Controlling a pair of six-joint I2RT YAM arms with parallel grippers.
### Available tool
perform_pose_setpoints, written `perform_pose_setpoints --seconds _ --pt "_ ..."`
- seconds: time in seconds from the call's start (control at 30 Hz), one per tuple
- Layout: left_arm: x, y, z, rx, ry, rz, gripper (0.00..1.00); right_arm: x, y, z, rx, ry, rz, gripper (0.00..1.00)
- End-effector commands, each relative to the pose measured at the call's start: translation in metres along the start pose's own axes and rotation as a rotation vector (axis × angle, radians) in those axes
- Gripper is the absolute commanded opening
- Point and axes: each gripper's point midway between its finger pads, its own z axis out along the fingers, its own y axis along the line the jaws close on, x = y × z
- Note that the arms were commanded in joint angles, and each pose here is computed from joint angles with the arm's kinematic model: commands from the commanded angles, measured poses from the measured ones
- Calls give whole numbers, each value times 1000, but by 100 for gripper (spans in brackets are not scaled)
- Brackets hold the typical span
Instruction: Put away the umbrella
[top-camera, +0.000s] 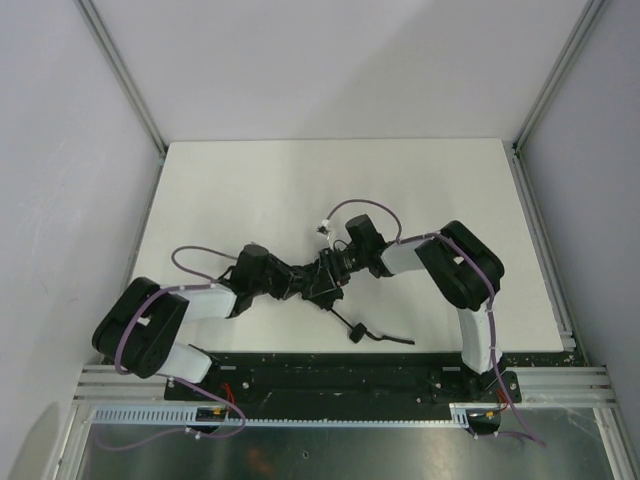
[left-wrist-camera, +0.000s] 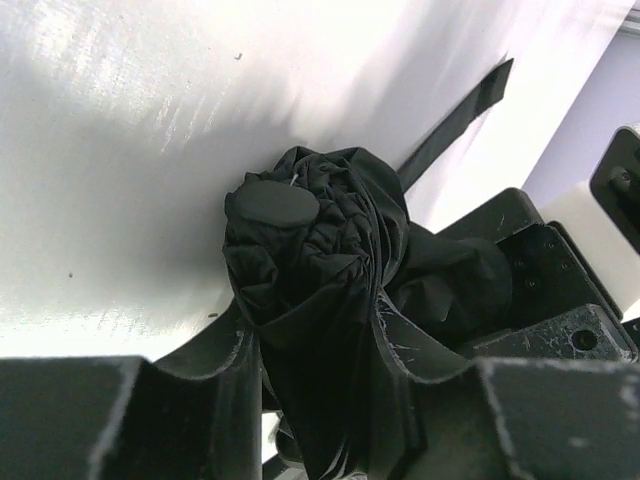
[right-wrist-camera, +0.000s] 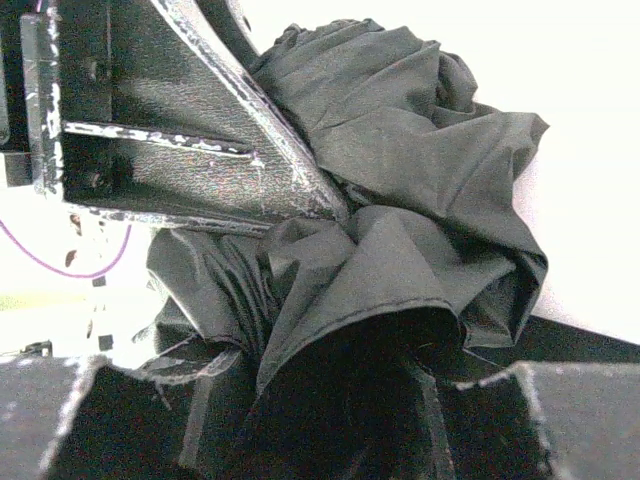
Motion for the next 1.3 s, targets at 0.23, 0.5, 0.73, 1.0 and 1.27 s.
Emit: perform_pose_setpoints --seconds 0.23,0.5,0.73,1.0,1.27 --pt "13 59 -5 -155 20 59 0 -6 6 -25 539 -48 -248 81" --pt "15 62 -6 -159 24 41 0 -18 12 -49 1055 -126 -497 93" --pt "19 65 -6 -172 43 0 0 -8 -1 -36 1240 -90 -581 80" --pt "21 55 -8 -143 57 -7 0 13 -36 -24 1166 23 -482 20" --pt "12 40 -12 -86 23 62 29 47 -46 -8 773 140 -282 0"
